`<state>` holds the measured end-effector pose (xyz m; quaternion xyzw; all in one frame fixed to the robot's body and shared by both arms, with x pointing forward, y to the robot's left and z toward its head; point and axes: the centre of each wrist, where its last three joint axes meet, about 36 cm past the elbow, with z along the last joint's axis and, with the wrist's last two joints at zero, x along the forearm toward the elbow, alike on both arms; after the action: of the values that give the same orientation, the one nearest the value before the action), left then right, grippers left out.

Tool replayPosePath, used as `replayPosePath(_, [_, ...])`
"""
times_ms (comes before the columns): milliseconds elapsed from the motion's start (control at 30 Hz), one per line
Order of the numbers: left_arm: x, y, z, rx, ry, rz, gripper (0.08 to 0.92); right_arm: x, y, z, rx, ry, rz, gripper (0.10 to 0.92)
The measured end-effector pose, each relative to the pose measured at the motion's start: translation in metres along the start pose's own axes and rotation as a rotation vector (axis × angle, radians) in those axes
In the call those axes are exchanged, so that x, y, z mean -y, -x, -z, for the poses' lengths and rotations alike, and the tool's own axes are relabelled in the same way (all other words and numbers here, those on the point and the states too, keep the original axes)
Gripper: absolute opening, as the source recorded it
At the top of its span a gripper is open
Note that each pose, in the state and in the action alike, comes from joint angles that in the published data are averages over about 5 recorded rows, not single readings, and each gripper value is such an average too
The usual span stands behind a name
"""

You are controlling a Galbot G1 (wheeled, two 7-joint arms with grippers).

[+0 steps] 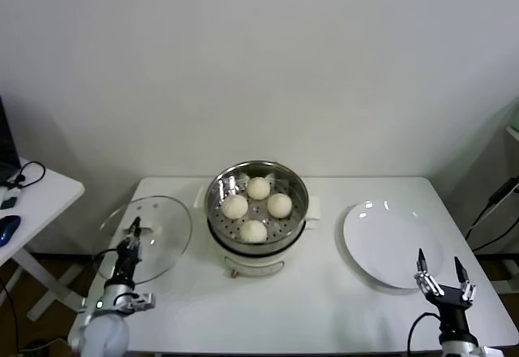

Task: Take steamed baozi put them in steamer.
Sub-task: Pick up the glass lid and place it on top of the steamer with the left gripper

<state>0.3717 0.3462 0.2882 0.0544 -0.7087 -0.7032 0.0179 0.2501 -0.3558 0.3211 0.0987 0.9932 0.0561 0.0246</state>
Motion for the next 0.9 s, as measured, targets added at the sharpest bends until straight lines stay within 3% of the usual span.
replayPosePath(567, [-0.123, 0.004, 0.015, 0.038, 0.076, 0.051, 0.138, -0.001, -0.001, -0.004, -0.011, -0.019, 0.019, 0.823])
replayPosePath(900, [-0.172, 0.004, 0.045, 0.048, 0.057, 0.002, 0.138, -0.004, -0.004, -0.009, -0.023, -0.037, 0.029, 0.823])
